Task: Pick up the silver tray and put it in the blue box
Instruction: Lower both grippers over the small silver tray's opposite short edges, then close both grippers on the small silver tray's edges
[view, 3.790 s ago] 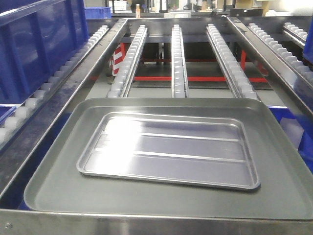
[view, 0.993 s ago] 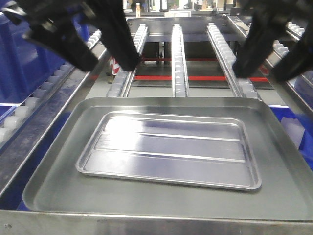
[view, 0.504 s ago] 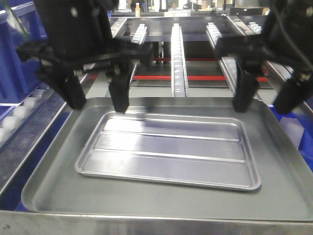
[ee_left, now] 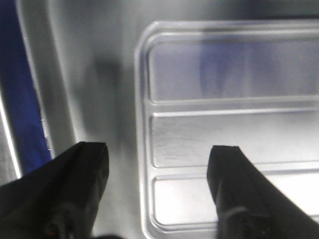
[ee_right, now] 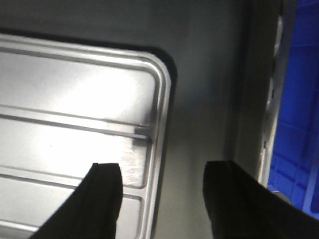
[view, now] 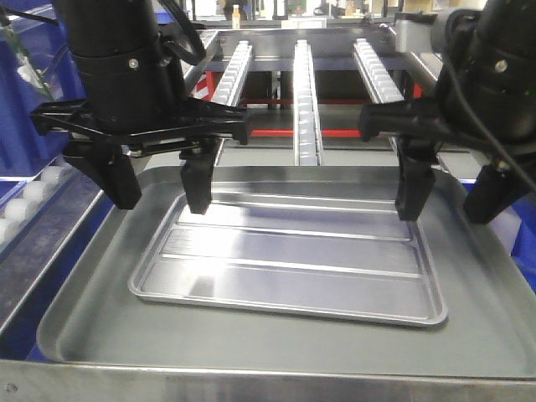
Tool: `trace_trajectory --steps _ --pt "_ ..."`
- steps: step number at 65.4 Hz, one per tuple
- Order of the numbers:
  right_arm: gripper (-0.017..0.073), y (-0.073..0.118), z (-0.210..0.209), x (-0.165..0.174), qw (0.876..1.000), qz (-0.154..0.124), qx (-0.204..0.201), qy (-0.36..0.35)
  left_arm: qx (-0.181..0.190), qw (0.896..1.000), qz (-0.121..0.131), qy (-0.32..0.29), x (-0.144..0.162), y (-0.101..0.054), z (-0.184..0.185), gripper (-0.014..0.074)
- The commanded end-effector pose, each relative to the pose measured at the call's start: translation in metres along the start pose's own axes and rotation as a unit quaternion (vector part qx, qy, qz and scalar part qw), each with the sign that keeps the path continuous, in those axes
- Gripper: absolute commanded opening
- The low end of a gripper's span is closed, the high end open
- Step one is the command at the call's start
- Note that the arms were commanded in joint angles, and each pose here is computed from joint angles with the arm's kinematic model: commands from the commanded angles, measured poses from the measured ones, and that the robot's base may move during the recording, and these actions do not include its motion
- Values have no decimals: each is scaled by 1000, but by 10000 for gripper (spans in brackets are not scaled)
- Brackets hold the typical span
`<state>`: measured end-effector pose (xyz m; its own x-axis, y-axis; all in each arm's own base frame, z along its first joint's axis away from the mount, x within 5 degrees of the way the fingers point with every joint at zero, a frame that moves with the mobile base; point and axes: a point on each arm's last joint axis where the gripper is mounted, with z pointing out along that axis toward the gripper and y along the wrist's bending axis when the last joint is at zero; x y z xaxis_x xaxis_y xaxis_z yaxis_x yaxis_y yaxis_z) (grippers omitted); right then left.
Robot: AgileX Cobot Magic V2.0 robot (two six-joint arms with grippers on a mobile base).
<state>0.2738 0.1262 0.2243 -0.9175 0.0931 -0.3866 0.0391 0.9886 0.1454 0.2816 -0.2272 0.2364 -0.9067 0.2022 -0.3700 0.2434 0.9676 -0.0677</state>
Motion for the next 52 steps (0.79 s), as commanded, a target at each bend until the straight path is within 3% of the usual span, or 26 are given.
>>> trace_trajectory --steps 1,52 --pt "468 3 -11 -13 999 4 -21 -41 22 999 -10 -46 -11 -1 -23 343" --pt "468 5 24 -11 1000 -13 -5 -9 5 1000 -8 -1 -8 -6 21 343"
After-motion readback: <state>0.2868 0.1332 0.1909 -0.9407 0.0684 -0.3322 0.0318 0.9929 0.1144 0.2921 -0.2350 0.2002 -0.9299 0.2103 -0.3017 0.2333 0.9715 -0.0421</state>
